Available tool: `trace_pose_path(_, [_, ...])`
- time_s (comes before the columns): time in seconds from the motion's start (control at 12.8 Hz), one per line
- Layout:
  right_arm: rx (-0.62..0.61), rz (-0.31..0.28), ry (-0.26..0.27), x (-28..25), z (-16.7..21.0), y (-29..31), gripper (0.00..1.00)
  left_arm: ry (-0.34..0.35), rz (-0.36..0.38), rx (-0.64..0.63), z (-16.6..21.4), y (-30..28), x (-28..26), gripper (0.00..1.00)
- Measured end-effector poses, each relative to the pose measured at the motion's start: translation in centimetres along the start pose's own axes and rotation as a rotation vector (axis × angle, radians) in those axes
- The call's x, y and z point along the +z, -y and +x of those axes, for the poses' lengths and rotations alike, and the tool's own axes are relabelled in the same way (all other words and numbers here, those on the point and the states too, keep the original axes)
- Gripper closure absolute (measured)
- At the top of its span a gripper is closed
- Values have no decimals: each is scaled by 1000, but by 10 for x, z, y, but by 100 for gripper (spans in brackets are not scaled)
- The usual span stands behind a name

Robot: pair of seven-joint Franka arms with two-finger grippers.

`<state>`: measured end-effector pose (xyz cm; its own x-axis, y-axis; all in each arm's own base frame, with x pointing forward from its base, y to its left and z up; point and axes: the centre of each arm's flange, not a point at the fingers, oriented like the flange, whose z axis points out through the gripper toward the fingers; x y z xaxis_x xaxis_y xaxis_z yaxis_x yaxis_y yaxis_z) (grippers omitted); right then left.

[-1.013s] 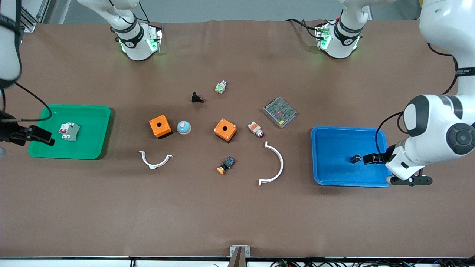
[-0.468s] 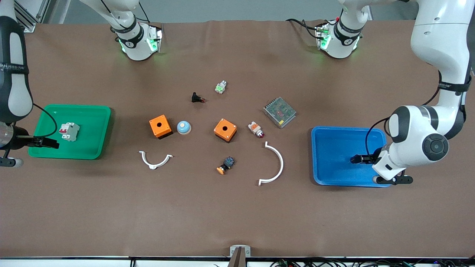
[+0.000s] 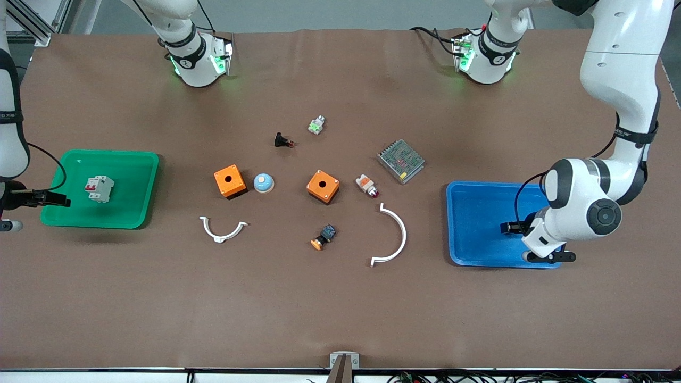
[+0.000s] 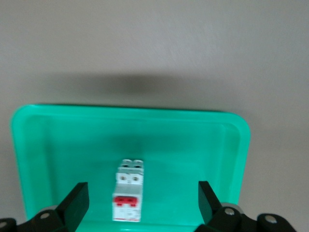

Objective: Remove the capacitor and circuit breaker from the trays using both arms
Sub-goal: 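Grasp the capacitor with the left gripper while the right gripper grasps the breaker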

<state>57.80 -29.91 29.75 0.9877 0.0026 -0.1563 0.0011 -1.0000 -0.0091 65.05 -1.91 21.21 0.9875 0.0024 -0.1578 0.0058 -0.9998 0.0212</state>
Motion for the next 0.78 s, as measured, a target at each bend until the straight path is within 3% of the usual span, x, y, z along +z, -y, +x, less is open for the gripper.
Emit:
trace_pose_path(0.31, [3,48,82,55,-17,-9,0,-1,-2,3,1,-2,3,36])
trace_pose_path(0.78, [-11,70,115,72,-22,3,0,7,-2,2,0,-2,8,43])
